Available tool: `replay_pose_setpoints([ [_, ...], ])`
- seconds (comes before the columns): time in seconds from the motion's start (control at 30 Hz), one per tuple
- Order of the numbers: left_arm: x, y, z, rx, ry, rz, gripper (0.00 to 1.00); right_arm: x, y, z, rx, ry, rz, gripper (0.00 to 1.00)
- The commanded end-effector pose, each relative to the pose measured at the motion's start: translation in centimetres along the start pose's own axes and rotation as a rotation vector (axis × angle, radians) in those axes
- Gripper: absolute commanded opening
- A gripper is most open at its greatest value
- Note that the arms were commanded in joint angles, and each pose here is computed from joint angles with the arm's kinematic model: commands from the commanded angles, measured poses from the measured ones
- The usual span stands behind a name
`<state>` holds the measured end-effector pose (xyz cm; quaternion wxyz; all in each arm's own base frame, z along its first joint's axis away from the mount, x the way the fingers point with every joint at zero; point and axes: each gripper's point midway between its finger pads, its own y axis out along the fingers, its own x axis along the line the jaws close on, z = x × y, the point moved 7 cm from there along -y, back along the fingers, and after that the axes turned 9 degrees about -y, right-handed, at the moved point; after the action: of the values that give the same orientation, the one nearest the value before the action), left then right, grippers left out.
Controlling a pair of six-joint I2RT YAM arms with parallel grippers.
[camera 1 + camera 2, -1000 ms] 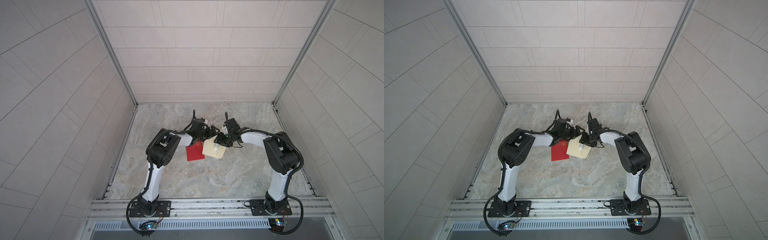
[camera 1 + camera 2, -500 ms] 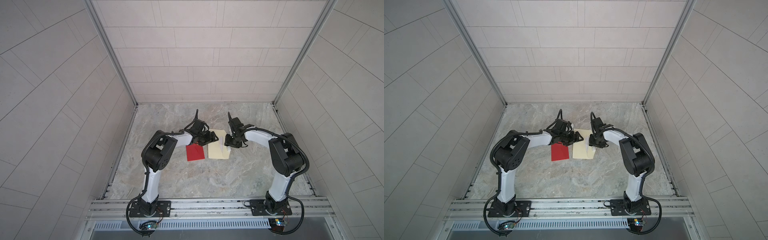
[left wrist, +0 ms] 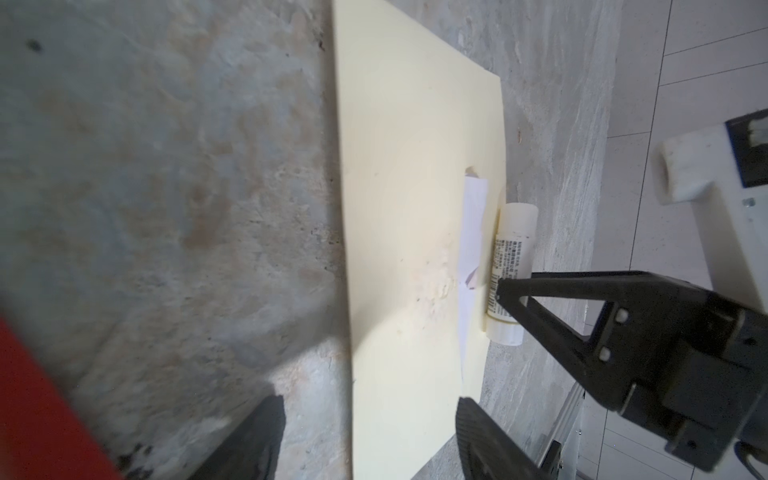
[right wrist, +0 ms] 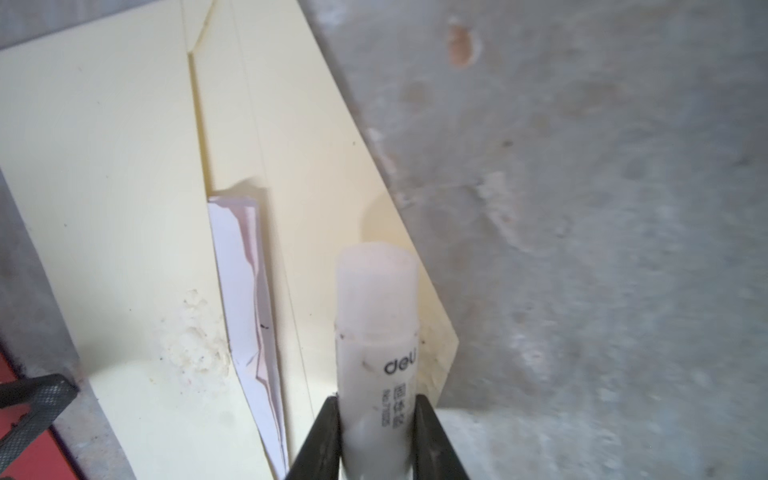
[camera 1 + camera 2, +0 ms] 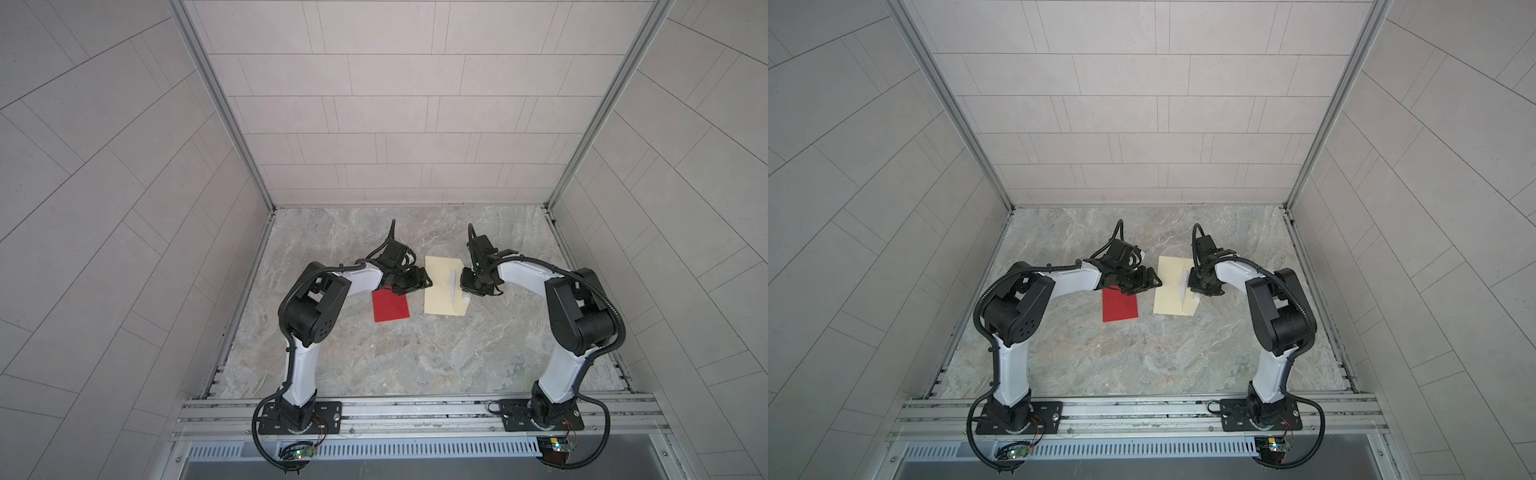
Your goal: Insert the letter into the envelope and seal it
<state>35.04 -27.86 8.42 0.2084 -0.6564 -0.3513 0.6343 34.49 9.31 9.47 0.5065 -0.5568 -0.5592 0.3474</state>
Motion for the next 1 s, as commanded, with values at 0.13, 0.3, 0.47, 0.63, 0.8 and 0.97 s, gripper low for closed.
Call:
replay_pose_setpoints([
  [0.13, 6.2, 2.0, 3.2, 0.128, -0.128, -0.231, 0.71, -2.8, -0.6, 2.0, 0.038, 0.028, 0.12, 0.26],
  [0.3, 5.7, 2.3, 2.9, 0.122, -0.127, -0.209, 0.7, -2.9, -2.1, 1.4, 0.003, 0.019, 0.102, 0.13],
  [0.47, 4.9, 2.1, 2.6, 0.112, -0.11, -0.182, 0.7, -2.8, -4.7, 1.0, -0.051, -0.035, 0.058, 0.12],
  [0.63, 3.2, 0.9, 1.7, 0.033, -0.133, -0.064, 0.73, 0.3, -6.0, 1.2, -0.069, -0.117, -0.117, 0.12],
  [0.8, 1.5, -2.4, 0.2, -0.133, -0.172, 0.054, 0.78, 6.4, -4.5, 2.5, -0.015, -0.278, -0.281, 0.13],
  [0.97, 3.1, -5.7, -0.5, -0.278, -0.232, -0.116, 0.78, 11.5, -1.3, 4.2, 0.094, -0.365, -0.373, 0.15],
])
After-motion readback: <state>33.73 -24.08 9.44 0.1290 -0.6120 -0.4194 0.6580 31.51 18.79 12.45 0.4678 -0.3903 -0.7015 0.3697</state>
